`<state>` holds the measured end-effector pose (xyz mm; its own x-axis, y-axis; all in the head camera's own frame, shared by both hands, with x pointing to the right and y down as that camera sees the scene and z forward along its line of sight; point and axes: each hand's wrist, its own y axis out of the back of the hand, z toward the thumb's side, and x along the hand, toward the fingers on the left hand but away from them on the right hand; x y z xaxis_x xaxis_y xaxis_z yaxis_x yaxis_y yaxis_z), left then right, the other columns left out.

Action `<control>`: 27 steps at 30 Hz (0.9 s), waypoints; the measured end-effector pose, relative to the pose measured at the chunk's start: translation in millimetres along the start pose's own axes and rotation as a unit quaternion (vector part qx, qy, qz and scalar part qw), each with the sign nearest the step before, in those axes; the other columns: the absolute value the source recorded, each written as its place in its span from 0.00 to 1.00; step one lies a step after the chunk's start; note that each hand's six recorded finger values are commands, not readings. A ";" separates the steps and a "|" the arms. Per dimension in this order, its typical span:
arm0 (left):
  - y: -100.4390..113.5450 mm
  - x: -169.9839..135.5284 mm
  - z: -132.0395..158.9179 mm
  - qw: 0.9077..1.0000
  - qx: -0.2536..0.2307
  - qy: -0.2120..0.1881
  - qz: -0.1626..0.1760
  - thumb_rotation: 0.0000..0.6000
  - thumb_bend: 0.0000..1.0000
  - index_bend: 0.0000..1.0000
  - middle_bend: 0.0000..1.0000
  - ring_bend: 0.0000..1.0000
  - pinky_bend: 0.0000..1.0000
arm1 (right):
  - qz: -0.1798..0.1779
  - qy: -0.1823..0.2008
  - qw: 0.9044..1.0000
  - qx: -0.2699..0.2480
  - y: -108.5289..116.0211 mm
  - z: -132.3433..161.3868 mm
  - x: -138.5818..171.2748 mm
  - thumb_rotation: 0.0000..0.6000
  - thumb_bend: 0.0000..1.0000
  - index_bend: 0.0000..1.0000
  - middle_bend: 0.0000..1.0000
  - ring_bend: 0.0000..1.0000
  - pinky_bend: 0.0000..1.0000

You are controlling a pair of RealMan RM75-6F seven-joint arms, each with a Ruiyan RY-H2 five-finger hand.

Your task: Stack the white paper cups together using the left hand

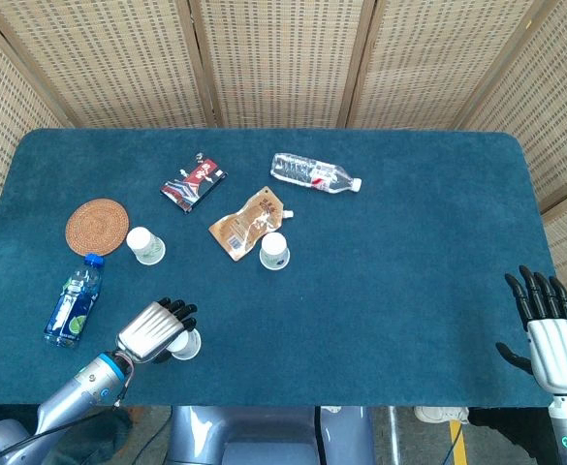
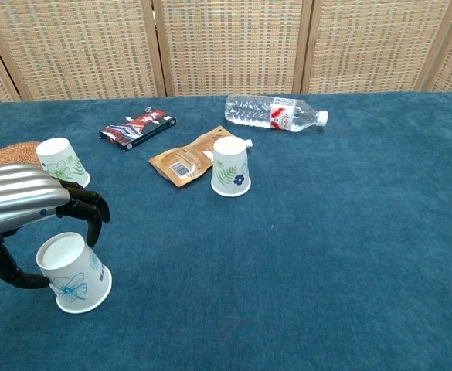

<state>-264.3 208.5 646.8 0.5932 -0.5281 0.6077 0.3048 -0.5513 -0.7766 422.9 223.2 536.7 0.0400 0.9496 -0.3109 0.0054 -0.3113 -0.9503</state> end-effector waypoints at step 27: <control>186.9 100.1 -29.2 0.985 -0.025 0.039 0.166 1.00 0.23 0.56 0.38 0.36 0.41 | 0.025 -0.030 0.999 0.019 -19.9 -13.2 -18.9 1.00 0.00 0.00 0.00 0.00 0.00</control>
<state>-169.7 33.7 567.4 0.5950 -0.7312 0.3335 0.0649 -0.3700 -0.9268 435.2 211.0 561.8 -0.0212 0.9334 -0.3581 -0.0333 -0.3587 -0.9329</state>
